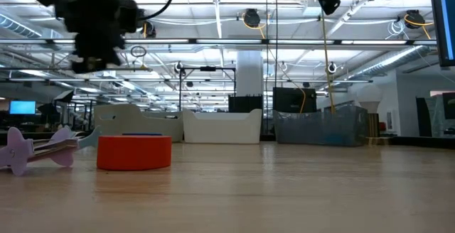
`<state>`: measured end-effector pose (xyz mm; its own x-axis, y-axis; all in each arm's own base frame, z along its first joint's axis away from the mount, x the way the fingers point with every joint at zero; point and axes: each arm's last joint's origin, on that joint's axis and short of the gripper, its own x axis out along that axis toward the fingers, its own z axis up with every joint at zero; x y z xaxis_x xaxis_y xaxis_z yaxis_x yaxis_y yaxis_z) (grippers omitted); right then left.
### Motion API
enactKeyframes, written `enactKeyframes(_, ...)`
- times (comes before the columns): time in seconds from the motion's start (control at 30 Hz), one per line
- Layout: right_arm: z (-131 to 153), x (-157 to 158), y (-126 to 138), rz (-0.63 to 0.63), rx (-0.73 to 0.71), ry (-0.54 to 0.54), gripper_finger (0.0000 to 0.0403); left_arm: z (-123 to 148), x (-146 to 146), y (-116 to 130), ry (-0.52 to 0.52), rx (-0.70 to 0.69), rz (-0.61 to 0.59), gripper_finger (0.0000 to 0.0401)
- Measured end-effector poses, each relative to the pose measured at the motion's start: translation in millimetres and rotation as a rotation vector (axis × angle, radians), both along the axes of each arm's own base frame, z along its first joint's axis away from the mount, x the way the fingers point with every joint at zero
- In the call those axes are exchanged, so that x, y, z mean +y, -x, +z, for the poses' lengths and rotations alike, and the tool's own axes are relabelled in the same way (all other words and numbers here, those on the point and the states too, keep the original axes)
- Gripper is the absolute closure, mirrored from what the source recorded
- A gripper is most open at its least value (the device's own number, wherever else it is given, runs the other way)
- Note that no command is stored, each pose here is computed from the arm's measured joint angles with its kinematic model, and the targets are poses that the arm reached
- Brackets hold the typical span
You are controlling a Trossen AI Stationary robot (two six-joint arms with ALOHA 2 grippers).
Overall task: Pick and place Stapler, Stapler remover, tape
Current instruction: Put the pink tape into the black bin
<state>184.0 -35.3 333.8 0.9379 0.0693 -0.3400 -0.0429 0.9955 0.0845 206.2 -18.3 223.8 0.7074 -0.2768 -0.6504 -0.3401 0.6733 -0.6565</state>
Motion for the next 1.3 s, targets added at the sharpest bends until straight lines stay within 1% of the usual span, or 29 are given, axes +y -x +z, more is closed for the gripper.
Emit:
enactKeyframes(0.13, 4, 0, 7, -0.046, -0.019, 0.036, 0.0309, 3, -24, 12, 0.077, 0.189, -0.019, 0.0277)
enactKeyframes(0.2, 6, 0, 10, -0.069, -0.027, 0.055, 0.0309, 9, -35, 16, 0.098, 0.243, -0.012, 0.0277)
enactKeyframes(0.3, 8, 0, 14, -0.097, -0.037, 0.067, 0.0309, 17, -52, 20, 0.132, 0.268, -0.008, 0.0277)
enactKeyframes(0.4, 8, 1, 19, -0.099, -0.023, 0.065, 0.0310, 23, -69, 25, 0.160, 0.274, 0.009, 0.0277)
enactKeyframes(0.57, 7, 2, 22, -0.105, -0.004, 0.035, 0.0310, 17, -96, 29, 0.191, 0.344, 0.017, 0.0277)
enactKeyframes(0.63, 7, 2, 23, -0.105, -0.003, 0.035, 0.0310, 14, -108, 26, 0.199, 0.369, 0.004, 0.0277)
enactKeyframes(0.83, 7, 2, 23, -0.106, -0.003, 0.032, 0.0310, 7, -141, 13, 0.181, 0.458, -0.023, 0.0277)
enactKeyframes(1.0, 5, 2, 24, -0.105, 0.013, 0.032, 0.0310, -3, -164, 3, 0.140, 0.539, -0.014, 0.0277)
enactKeyframes(1.17, 1, 3, 26, -0.104, 0.060, 0.023, 0.0310, -24, -179, -1, 0.117, 0.642, 0.015, 0.0277)
enactKeyframes(1.3, -2, 3, 28, -0.104, 0.101, 0.014, 0.0310, -35, -186, -1, 0.101, 0.682, 0.035, 0.0277)
